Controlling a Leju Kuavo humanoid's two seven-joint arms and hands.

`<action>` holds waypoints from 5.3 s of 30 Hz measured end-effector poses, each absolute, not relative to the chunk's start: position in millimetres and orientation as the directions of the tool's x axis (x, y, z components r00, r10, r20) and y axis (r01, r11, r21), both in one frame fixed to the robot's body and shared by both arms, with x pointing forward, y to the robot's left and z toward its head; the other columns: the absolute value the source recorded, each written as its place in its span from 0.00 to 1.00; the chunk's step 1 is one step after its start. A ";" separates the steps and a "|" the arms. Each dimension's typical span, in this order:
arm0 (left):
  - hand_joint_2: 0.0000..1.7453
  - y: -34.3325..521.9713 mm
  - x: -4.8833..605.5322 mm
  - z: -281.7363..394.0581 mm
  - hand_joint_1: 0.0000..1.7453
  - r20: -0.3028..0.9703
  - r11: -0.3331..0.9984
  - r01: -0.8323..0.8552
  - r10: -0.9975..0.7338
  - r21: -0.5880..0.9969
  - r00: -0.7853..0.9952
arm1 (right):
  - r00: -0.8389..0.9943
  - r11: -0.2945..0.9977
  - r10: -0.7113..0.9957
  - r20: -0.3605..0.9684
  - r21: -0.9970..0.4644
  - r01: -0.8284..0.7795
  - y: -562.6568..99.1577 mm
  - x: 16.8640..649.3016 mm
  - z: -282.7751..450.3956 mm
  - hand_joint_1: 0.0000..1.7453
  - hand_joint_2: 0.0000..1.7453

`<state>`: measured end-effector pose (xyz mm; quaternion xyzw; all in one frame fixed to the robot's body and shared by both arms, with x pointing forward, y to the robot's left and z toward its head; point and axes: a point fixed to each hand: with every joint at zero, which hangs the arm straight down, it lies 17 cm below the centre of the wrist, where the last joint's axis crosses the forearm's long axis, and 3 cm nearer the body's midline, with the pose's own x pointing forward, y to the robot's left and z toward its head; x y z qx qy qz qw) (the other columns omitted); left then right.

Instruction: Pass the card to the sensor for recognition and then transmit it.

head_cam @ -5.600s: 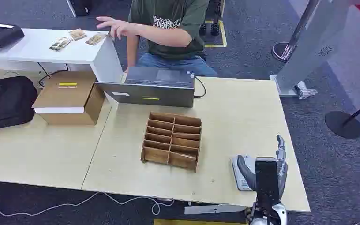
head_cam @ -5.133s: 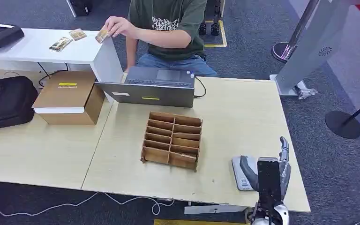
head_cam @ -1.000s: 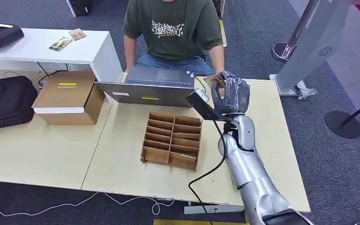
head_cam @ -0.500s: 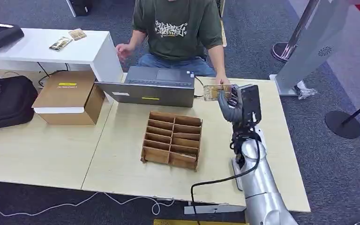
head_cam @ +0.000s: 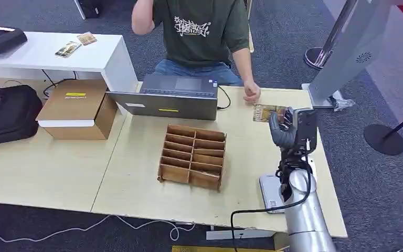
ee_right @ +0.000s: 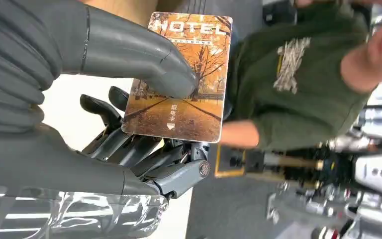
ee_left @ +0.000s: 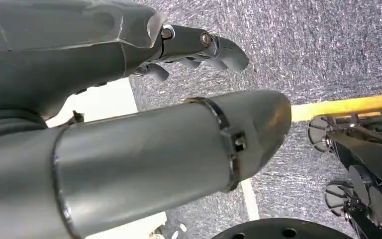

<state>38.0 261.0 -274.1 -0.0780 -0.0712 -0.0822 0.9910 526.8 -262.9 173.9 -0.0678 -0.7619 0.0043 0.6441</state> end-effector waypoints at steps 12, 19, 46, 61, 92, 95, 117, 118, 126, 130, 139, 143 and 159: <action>0.00 258.1 39.5 -274.1 0.00 0.154 0.977 0.157 -0.135 -0.144 0.979 | -0.083 0.973 0.135 0.987 -0.116 0.200 -309.4 514.6 135.6 1.00 1.00; 0.00 258.3 40.2 -274.2 0.00 0.154 0.979 0.147 -0.125 -0.143 0.980 | -0.026 0.960 0.149 0.988 -0.139 0.244 -328.2 483.2 107.0 1.00 1.00; 0.00 249.6 41.2 -273.8 0.00 0.160 0.981 0.120 -0.095 -0.154 0.983 | 0.156 0.916 0.266 0.951 -0.300 0.266 -343.9 388.0 66.6 1.00 1.00; 0.00 253.5 42.6 -273.9 0.00 0.161 0.981 0.122 -0.097 -0.149 0.982 | 0.185 0.906 0.283 0.941 -0.326 0.270 -358.2 387.1 53.5 1.00 1.00; 0.00 253.7 43.3 -273.9 0.00 0.158 0.984 0.098 -0.074 -0.151 0.985 | 0.325 0.910 0.317 0.891 -0.383 0.162 -341.9 364.7 13.3 1.00 1.00; 0.00 253.6 43.3 -273.8 0.00 0.158 0.984 0.098 -0.074 -0.151 0.985 | 0.327 0.908 0.326 0.887 -0.390 0.154 -340.7 366.3 12.8 1.00 1.00; 0.00 260.1 43.6 -274.4 0.00 0.150 0.981 0.134 -0.114 -0.137 0.982 | 0.340 0.882 0.427 0.838 -0.469 0.045 -335.2 384.6 3.3 1.00 1.00; 0.00 260.1 43.6 -274.4 0.00 0.150 0.981 0.136 -0.115 -0.137 0.982 | 0.341 0.882 0.428 0.837 -0.469 0.043 -334.9 384.3 2.2 1.00 1.00; 0.00 262.2 44.5 -275.0 0.00 0.151 0.982 0.142 -0.122 -0.125 0.981 | 0.349 0.881 0.438 0.829 -0.473 0.020 -330.5 383.4 -2.9 1.00 1.00; 0.00 262.0 45.0 -274.9 0.00 0.152 0.982 0.139 -0.120 -0.125 0.981 | 0.349 0.873 0.456 0.818 -0.488 0.003 -329.1 383.4 -3.9 1.00 1.00; 0.00 261.8 45.5 -274.8 0.00 0.150 0.984 0.124 -0.105 -0.128 0.983 | 0.351 0.872 0.474 0.808 -0.485 -0.062 -311.6 387.5 -15.7 1.00 1.00; 0.00 261.8 45.5 -274.8 0.00 0.149 0.984 0.121 -0.101 -0.128 0.984 | 0.366 0.878 0.467 0.805 -0.471 -0.084 -303.5 389.5 -27.3 1.00 1.00; 0.00 260.1 44.6 -274.2 0.00 0.142 0.985 0.101 -0.081 -0.142 0.987 | 0.390 0.883 0.457 0.800 -0.460 -0.092 -295.1 411.4 -43.1 1.00 1.00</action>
